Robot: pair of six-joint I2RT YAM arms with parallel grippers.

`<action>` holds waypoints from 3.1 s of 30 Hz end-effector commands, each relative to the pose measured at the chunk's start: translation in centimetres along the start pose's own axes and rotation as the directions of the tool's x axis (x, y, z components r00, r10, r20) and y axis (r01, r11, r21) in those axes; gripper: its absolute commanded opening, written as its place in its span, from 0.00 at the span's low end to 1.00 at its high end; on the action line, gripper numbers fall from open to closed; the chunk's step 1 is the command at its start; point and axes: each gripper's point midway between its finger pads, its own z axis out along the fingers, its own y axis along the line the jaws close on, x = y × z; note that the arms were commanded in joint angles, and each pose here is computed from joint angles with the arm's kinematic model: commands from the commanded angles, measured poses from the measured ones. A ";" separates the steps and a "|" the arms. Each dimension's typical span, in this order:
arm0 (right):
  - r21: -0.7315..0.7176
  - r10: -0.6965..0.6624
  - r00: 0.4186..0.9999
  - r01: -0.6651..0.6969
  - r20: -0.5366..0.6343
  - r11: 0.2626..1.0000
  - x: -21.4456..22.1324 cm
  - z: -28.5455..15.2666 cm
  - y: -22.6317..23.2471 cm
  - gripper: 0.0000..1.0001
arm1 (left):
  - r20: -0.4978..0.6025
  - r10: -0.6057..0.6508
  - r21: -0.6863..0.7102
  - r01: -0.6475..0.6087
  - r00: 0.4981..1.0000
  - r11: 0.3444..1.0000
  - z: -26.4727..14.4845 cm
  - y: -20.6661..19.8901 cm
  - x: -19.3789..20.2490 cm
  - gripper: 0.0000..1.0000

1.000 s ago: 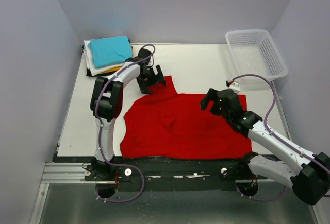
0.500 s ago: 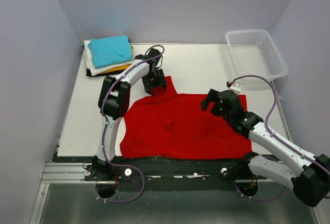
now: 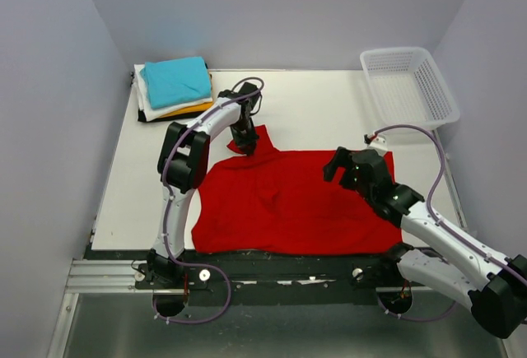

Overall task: Fold and stack the t-shirts
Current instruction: Grab the side of the flattened tshirt furthest away from the robot with both arms

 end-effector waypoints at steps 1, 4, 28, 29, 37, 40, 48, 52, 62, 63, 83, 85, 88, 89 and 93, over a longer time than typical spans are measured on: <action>-0.018 -0.014 1.000 0.014 0.012 1.000 0.0 -0.3 0.0 1.00 | 0.020 0.029 -0.044 -0.028 0.999 0.999 0.2 0.3 -1.2 0.00; 0.011 -0.018 0.999 0.017 0.026 1.000 -0.2 -0.1 -0.5 1.00 | 0.031 0.090 -0.015 -0.090 0.995 0.996 0.0 -0.4 -2.0 0.00; 0.110 -0.040 0.999 0.040 -0.006 0.993 0.1 1.6 -1.3 1.00 | 0.229 0.421 0.100 -0.451 0.878 0.887 -3.5 -3.8 3.6 0.05; 0.112 -0.041 0.999 0.041 -0.006 0.993 0.1 1.6 -1.3 1.00 | 0.217 0.423 0.098 -0.451 0.880 0.887 -3.1 -3.7 4.1 0.11; 0.111 -0.042 0.999 0.043 -0.013 0.993 0.0 1.8 -1.0 1.00 | 0.180 0.402 0.111 -0.424 0.898 0.899 -2.3 -3.5 5.3 0.53; 0.115 -0.048 0.999 0.049 -0.012 0.992 -0.1 1.9 -1.0 1.00 | 0.261 0.373 0.135 -0.416 0.891 0.899 -5.0 -4.0 4.4 0.64; 0.135 -0.059 0.998 0.060 -0.009 0.989 -0.3 2.1 -1.3 1.00 | 0.295 0.200 0.206 -0.266 0.935 0.942 -7.5 -2.5 1.5 0.99; 0.133 -0.064 0.998 0.065 -0.012 0.989 -0.3 2.4 -1.1 1.00 | 0.200 0.067 0.281 -0.122 0.977 0.952 -5.4 -1.5 -0.5 0.99; 0.131 -0.063 0.997 0.068 -0.037 0.989 0.3 2.5 -1.1 1.00 | 0.107 -0.029 0.260 0.000 0.994 0.966 -1.5 -1.0 -1.5 0.77; 0.133 -0.063 0.997 0.068 -0.039 0.989 0.3 2.5 -1.1 1.00 | 0.096 -0.034 0.262 0.008 0.995 0.965 -1.2 -1.1 -1.3 0.71; 0.117 -0.061 0.997 0.066 -0.040 0.991 0.4 3.0 -0.7 1.00 | 0.008 -0.014 0.391 0.009 1.000 0.920 -1.8 -2.1 2.2 0.24; 0.118 -0.063 0.997 0.067 -0.038 0.991 0.4 3.0 -0.7 1.00 | 0.006 -0.004 0.415 0.001 1.000 0.910 -1.9 -2.8 2.1 0.01; 0.121 -0.067 0.997 0.071 -0.036 0.990 0.4 3.0 -0.8 1.00 | 0.039 0.010 0.432 -0.026 0.999 0.901 -2.6 -3.2 1.5 0.00; 0.123 -0.067 0.997 0.071 -0.035 0.990 0.3 3.0 -0.8 1.00 | 0.061 0.013 0.433 -0.038 0.998 0.901 -3.2 -3.3 1.1 0.00; 0.140 -0.074 0.997 0.077 -0.029 0.987 0.2 3.0 -1.1 1.00 | 0.180 0.052 0.439 -0.128 0.982 0.889 -5.9 -3.8 -0.5 0.00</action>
